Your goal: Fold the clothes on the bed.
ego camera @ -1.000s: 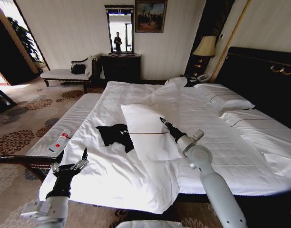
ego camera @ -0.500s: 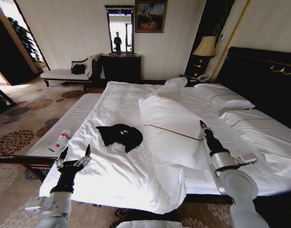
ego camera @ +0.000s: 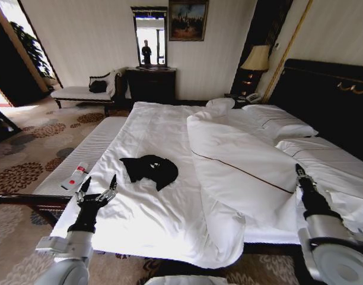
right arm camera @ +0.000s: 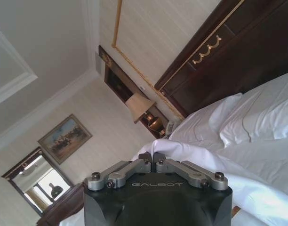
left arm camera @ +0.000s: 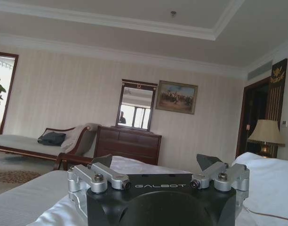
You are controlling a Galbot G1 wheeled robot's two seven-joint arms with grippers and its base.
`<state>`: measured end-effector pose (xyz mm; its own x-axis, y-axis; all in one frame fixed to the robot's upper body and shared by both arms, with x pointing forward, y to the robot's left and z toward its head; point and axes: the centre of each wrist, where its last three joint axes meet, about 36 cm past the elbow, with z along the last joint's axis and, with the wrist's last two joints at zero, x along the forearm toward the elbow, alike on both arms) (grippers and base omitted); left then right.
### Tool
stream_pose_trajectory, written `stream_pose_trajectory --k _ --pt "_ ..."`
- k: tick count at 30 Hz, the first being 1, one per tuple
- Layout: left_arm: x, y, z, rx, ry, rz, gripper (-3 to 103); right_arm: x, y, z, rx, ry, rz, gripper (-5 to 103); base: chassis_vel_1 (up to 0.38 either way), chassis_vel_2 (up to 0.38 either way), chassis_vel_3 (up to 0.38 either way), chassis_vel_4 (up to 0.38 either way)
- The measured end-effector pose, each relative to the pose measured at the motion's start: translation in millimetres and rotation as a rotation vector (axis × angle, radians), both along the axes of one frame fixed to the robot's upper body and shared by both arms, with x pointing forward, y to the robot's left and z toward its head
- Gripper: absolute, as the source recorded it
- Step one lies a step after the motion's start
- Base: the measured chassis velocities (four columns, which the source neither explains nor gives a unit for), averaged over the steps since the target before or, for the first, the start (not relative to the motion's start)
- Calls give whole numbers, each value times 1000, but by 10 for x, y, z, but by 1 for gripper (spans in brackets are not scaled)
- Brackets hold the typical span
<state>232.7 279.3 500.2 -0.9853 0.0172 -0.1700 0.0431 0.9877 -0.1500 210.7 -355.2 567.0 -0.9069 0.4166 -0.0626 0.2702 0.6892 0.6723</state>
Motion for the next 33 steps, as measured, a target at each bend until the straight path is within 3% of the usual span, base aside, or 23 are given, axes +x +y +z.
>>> stream_pose_trajectory --k 9,10,17,20,22,26,33 --pt "195 -4 -42 -30 -30 -46 100 -304 -179 11 -115 187 -156 0 0 0 0 0" --pt "290 14 -53 -44 -45 -65 100 -430 -230 4 -125 231 -239 0 0 0 0 0" --pt "475 75 -124 -56 -67 -79 100 -648 -314 21 -106 306 -448 0 0 0 0 0" --pt "534 75 -138 -63 -70 -91 100 -717 -353 53 -131 316 -509 0 0 0 0 0" --pt "639 73 -170 -71 -70 -115 100 -855 -421 127 -223 328 -618 0 0 0 0 0" --pt "758 45 -246 -80 -55 -148 100 -1011 -476 201 -331 370 -719 0 0 0 0 0" --pt "873 -7 -316 -103 -43 -180 100 -1107 -466 183 -360 482 -827 0 0 0 0 0"
